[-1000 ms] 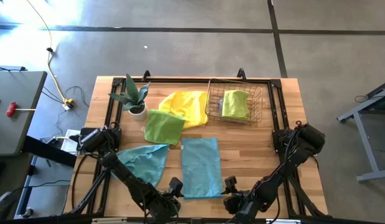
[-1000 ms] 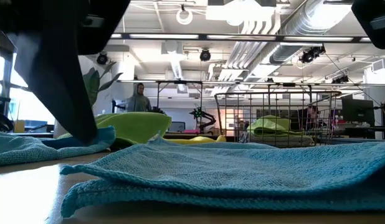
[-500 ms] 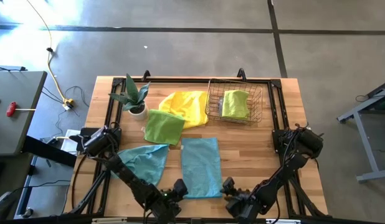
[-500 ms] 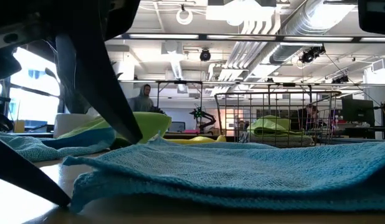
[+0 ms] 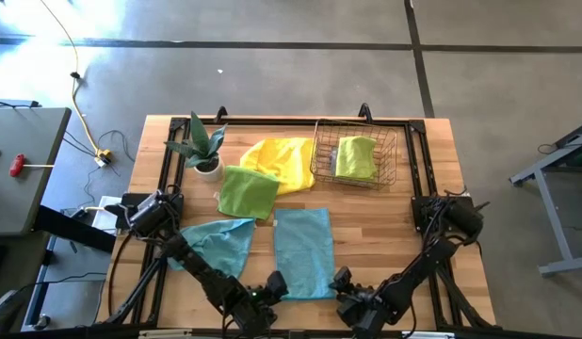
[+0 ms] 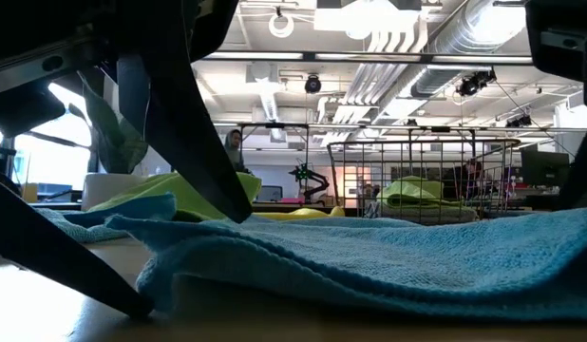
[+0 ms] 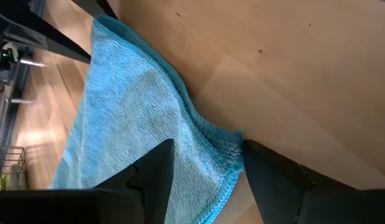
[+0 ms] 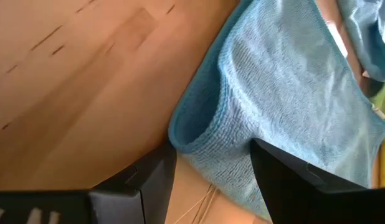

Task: Fold microfiber towels
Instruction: Fold the right blue microfiber towel

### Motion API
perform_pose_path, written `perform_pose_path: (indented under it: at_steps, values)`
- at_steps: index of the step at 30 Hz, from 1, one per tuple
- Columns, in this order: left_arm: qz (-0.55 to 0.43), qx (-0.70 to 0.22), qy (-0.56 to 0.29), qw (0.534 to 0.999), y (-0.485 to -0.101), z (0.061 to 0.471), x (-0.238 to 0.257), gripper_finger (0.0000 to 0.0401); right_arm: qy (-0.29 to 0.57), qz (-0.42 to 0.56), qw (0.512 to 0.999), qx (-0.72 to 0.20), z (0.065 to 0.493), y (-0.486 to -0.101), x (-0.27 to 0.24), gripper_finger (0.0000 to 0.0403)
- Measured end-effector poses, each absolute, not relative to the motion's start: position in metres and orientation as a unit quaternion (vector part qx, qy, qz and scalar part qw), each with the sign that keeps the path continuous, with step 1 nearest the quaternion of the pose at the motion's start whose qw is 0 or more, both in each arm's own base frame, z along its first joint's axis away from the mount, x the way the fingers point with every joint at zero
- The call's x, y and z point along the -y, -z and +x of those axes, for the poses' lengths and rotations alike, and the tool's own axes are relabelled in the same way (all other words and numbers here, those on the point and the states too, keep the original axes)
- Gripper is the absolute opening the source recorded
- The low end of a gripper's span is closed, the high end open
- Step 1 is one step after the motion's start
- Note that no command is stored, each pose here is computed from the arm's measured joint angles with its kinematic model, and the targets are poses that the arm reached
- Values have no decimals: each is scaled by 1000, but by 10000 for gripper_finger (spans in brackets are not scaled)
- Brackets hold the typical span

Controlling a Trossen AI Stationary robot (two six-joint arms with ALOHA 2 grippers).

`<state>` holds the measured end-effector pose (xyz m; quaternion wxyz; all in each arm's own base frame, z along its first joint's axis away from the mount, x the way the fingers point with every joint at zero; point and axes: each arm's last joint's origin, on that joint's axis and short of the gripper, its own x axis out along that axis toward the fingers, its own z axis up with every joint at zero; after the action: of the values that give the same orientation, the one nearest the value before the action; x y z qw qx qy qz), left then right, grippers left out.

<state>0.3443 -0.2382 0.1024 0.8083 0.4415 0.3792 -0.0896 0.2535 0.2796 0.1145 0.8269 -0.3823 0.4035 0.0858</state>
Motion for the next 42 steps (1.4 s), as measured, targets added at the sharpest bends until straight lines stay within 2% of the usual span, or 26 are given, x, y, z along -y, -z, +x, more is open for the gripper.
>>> perform_pose_path:
  at_steps: [3, 6, 14, 16, 18, 22, 25, 31, 42]
  values:
    - [439, -379, 91, 809, -102, 345, 238, 171, -80, -375, 831, -404, 256, -114, -278, 198]
    - [438, -377, 90, 811, -102, 345, 238, 143, -69, -357, 838, -407, 258, -114, -276, 174]
    - [418, -383, 80, 820, -102, 345, 237, 15, -46, -319, 850, -417, 260, -112, -272, 59]
    - [407, -384, 73, 826, -104, 344, 236, 8, -55, -307, 849, -426, 259, -111, -273, 23]
    - [394, -382, 65, 833, -106, 344, 236, 12, -70, -299, 847, -435, 259, -111, -273, 7]
    - [332, -371, 43, 866, -117, 347, 239, 4, -67, -248, 856, -448, 259, -113, -275, 13]
    - [269, -371, 48, 887, -127, 352, 245, 5, -90, -211, 854, -468, 260, -119, -279, 4]
    - [208, -410, 56, 886, -138, 358, 243, 2, -121, -176, 846, -489, 263, -129, -288, 6]
    - [214, -461, -37, 861, -164, 368, 224, 1, -18, -171, 820, -546, 279, -144, -261, 1]
